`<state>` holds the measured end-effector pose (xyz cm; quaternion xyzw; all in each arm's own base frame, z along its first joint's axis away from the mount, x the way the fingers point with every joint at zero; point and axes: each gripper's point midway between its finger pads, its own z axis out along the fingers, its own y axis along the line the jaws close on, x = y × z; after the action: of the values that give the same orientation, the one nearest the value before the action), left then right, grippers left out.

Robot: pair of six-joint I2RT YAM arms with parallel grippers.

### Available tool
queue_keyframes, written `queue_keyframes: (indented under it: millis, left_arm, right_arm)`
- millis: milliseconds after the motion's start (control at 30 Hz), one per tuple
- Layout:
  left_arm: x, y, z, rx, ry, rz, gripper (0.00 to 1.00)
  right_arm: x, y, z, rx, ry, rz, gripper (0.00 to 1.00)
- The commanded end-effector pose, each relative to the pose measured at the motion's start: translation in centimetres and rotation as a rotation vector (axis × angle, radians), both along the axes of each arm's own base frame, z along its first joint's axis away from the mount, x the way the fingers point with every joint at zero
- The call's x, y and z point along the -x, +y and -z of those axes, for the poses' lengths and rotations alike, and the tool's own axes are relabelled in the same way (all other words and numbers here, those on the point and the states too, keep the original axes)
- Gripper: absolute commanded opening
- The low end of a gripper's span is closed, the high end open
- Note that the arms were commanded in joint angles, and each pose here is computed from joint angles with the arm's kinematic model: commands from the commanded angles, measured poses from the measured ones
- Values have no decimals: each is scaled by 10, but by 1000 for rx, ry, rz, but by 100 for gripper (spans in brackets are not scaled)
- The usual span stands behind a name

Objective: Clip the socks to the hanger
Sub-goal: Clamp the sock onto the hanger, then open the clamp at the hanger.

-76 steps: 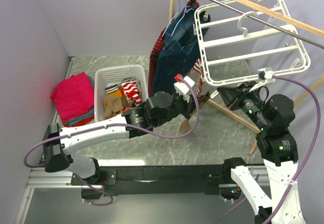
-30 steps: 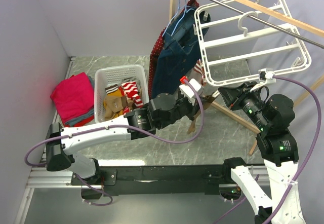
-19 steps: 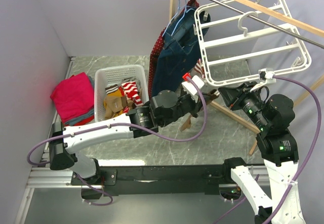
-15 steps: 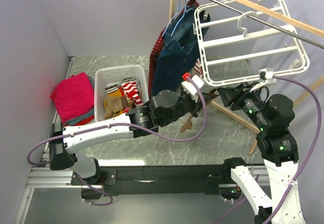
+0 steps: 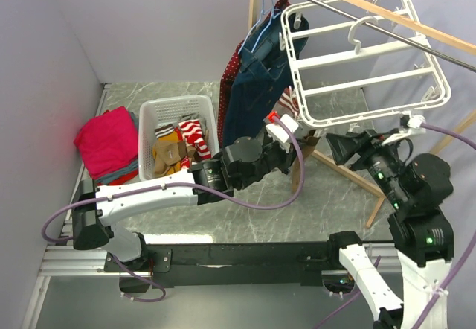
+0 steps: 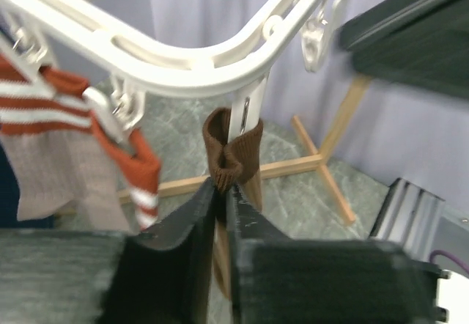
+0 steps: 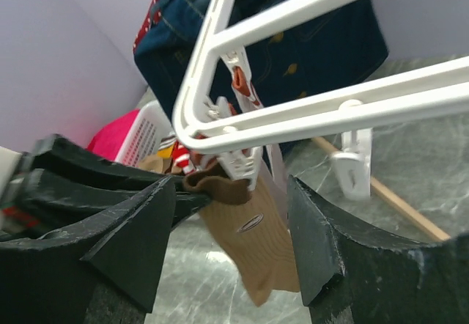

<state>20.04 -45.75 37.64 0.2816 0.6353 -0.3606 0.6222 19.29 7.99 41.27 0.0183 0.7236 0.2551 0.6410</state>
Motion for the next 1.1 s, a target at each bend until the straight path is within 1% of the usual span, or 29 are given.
queue_keyframes:
  millis: [0, 33, 67, 133, 167, 233, 267, 367, 467, 633, 767, 867, 1067]
  left_arm:
    - [-7, 19, -21, 71, -8, -87, 23]
    - [-7, 23, -23, 76, -7, -95, 27]
    - [-7, 24, -25, 81, -5, -98, 36]
    - [-4, 26, -30, 93, -2, -84, 45]
    - [-2, 27, -33, 104, 0, -74, 54]
    - [2, 27, -38, 116, 5, -51, 62]
    - [3, 28, -41, 122, 6, -49, 64]
    - [2, 28, -50, 129, 3, -57, 64]
    - [-2, 22, -52, 116, 14, -61, 61]
    - [-14, 12, -57, 125, 54, -76, 57]
    - [-29, 9, -57, 132, 92, -85, 56]
    - [-35, 7, -59, 133, 100, -91, 56]
    - [-46, 13, -59, 132, 119, -114, 55]
  right_arm:
    - [15, -14, -15, 11, -43, 67, 69]
    - [17, -16, -16, 13, -46, 76, 69]
    - [19, -18, -17, 17, -49, 87, 69]
    - [20, -32, -13, 44, -28, 161, 70]
    - [20, -37, -11, 55, -16, 189, 70]
    - [19, -54, -3, 85, 11, 279, 69]
    - [19, -60, -1, 88, 15, 310, 69]
    - [15, -71, 7, 99, 28, 376, 69]
    - [8, -76, 11, 127, 34, 403, 69]
    - [0, -71, -6, 138, -45, 374, 65]
    - [-14, -71, -7, 163, -9, 376, 64]
    - [-20, -73, -13, 184, -34, 390, 65]
    - [-32, -56, -12, 212, -50, 291, 64]
